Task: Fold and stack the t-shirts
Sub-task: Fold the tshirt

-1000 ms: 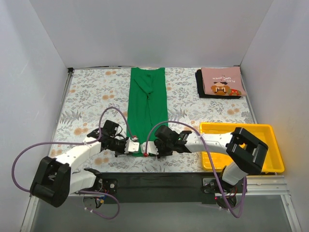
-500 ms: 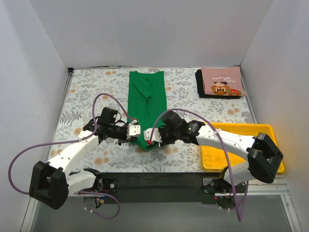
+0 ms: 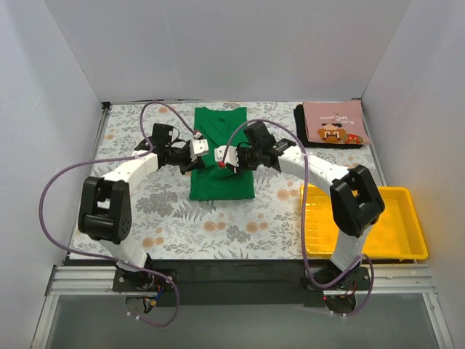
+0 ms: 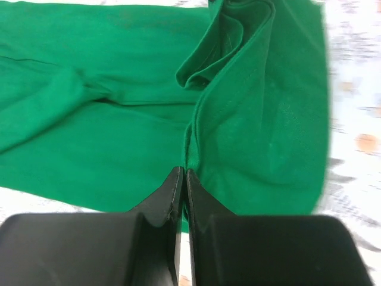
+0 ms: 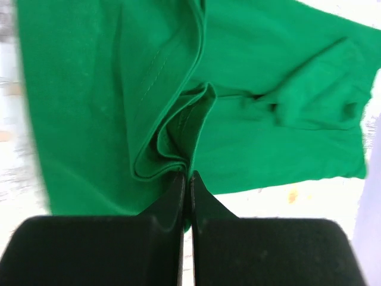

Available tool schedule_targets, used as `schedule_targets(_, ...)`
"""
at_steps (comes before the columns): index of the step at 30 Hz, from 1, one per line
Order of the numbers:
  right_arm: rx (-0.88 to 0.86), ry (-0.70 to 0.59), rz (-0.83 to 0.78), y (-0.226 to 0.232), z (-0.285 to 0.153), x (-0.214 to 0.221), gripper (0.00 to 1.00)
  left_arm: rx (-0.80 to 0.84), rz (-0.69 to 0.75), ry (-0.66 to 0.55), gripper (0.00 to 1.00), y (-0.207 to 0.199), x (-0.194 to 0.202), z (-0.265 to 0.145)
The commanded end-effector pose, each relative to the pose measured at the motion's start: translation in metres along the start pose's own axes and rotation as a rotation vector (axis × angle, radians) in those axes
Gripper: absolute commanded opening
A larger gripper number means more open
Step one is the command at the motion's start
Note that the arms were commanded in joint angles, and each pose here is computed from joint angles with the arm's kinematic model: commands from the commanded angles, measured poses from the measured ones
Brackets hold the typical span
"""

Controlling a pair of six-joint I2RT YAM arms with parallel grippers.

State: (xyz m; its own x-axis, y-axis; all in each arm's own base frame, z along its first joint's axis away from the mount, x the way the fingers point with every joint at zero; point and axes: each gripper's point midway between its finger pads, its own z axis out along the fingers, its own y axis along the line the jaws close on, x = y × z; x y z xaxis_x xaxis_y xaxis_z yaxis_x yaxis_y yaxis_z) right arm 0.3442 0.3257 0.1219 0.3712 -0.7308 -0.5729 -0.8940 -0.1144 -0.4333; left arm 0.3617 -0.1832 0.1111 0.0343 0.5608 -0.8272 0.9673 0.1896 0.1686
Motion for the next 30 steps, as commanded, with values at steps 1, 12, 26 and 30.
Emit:
schedule_targets(1,0.043,-0.047,-0.073,-0.039,0.008,-0.003,0.01,-0.065,0.084,-0.058,0.00,0.044,-0.017,0.000)
schedule_targets(12,0.089,-0.036,-0.093,-0.109,0.057,0.035,0.01,-0.135,0.072,-0.020,0.00,0.114,0.017,0.021)
schedule_targets(26,0.175,0.040,-0.077,-0.135,0.071,0.059,0.37,-0.201,0.013,0.043,0.13,0.139,0.047,0.034)
schedule_targets(30,0.260,0.034,-0.071,-0.159,0.039,0.041,0.54,-0.298,-0.101,-0.043,0.28,0.167,0.014,0.002)
